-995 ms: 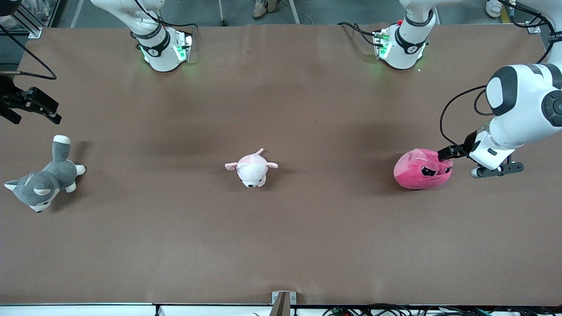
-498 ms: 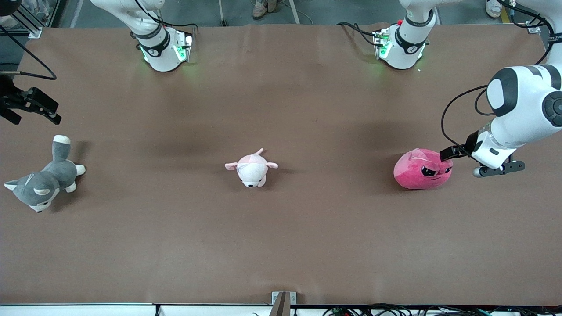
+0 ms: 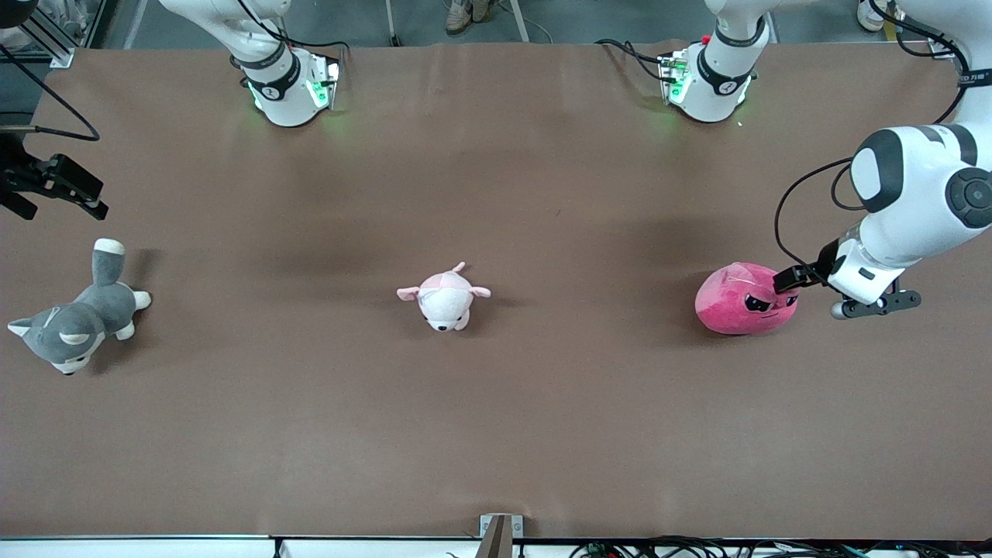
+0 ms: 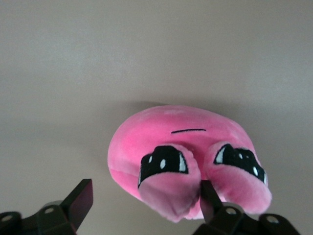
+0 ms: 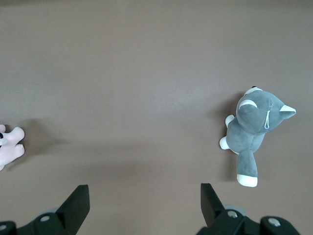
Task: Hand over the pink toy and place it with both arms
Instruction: 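Lower the left gripper and close it on the pink plush's eyes, then lift the pink plush and carry it toward the table's middle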
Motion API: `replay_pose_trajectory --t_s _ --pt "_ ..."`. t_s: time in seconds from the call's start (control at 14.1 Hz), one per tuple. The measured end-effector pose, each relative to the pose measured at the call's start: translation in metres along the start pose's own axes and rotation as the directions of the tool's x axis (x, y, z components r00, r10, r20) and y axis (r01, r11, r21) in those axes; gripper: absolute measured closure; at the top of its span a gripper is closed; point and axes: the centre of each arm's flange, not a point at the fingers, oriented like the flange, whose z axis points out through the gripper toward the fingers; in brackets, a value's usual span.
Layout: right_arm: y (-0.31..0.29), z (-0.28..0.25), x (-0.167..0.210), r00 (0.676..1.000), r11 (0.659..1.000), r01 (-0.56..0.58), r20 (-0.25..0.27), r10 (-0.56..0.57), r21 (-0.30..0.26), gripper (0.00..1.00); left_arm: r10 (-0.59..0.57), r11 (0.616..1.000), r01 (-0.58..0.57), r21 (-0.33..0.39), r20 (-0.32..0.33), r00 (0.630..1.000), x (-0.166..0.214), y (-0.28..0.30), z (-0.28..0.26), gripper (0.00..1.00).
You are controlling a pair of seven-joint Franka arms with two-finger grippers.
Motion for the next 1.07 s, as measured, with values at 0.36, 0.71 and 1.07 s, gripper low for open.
replay_pose_trajectory --t_s 0.36,0.71,1.07 --pt "0.0 0.0 0.001 1.0 1.0 0.0 -0.001 0.0 0.0 0.0 0.0 1.0 0.0 -0.003 0.004 1.0 0.004 0.0 0.016 0.14" --pt "0.0 0.001 0.002 1.0 1.0 0.0 0.001 0.0 0.0 0.0 0.003 1.0 -0.003 -0.007 -0.012 1.0 0.007 0.003 0.022 0.46" --pt "0.0 0.001 0.002 1.0 1.0 0.0 0.001 0.0 0.0 0.0 0.012 1.0 -0.012 -0.009 -0.024 1.0 0.008 0.006 0.019 0.81"
